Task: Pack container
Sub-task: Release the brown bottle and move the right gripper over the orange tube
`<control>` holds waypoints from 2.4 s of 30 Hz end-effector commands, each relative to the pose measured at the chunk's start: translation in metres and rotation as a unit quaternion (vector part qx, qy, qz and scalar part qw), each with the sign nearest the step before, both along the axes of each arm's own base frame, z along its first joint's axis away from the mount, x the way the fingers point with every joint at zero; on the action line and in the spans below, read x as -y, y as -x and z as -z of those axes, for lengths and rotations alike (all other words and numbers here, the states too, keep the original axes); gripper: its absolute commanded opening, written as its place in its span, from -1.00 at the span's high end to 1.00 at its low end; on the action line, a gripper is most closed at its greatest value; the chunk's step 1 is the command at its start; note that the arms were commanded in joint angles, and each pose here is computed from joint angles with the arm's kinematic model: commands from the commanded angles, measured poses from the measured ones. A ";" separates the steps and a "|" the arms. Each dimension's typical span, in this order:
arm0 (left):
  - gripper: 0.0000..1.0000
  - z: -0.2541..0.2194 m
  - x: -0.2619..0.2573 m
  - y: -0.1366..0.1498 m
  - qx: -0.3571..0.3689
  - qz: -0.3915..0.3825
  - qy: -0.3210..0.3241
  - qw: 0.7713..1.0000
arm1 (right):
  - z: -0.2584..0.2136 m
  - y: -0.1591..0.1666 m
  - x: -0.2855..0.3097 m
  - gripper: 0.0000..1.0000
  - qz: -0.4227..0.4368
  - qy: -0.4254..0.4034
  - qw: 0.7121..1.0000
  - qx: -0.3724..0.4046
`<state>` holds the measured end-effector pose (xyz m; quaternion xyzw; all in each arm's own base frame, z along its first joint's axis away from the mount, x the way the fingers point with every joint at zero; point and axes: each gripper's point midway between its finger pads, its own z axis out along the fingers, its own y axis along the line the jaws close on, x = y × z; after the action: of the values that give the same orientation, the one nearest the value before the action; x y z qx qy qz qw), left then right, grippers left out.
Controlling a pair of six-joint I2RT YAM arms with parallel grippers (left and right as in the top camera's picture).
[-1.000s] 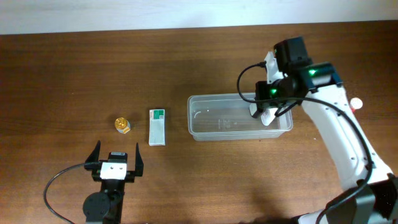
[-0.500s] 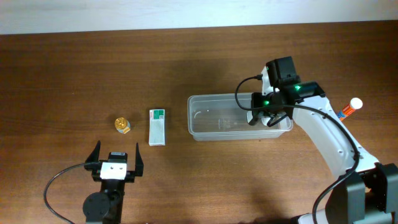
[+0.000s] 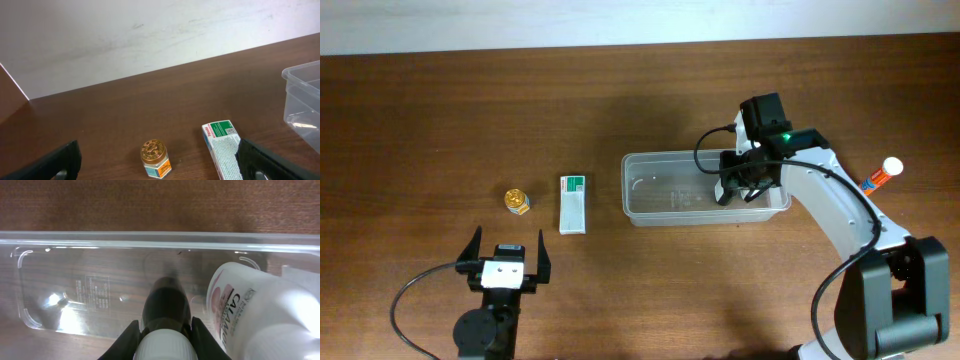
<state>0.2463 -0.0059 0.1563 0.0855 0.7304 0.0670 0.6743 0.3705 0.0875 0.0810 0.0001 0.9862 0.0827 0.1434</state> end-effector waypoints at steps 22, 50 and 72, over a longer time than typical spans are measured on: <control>-0.99 0.001 0.001 0.000 0.000 0.005 -0.004 1.000 | -0.112 -0.031 -0.021 -0.02 -0.035 0.022 0.996 0.076; -0.99 0.001 0.001 0.000 0.000 0.005 -0.004 1.000 | -0.111 0.036 0.273 -0.43 0.358 0.061 0.931 -0.030; -0.99 0.001 0.001 0.000 0.000 0.005 -0.004 1.000 | -0.021 0.009 0.290 -0.09 0.332 0.041 0.937 -0.102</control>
<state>0.2463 -0.0059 0.1564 0.0855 0.7303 0.0670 0.6744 0.3603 -0.2019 0.1061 0.3350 0.9401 -0.0131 0.0616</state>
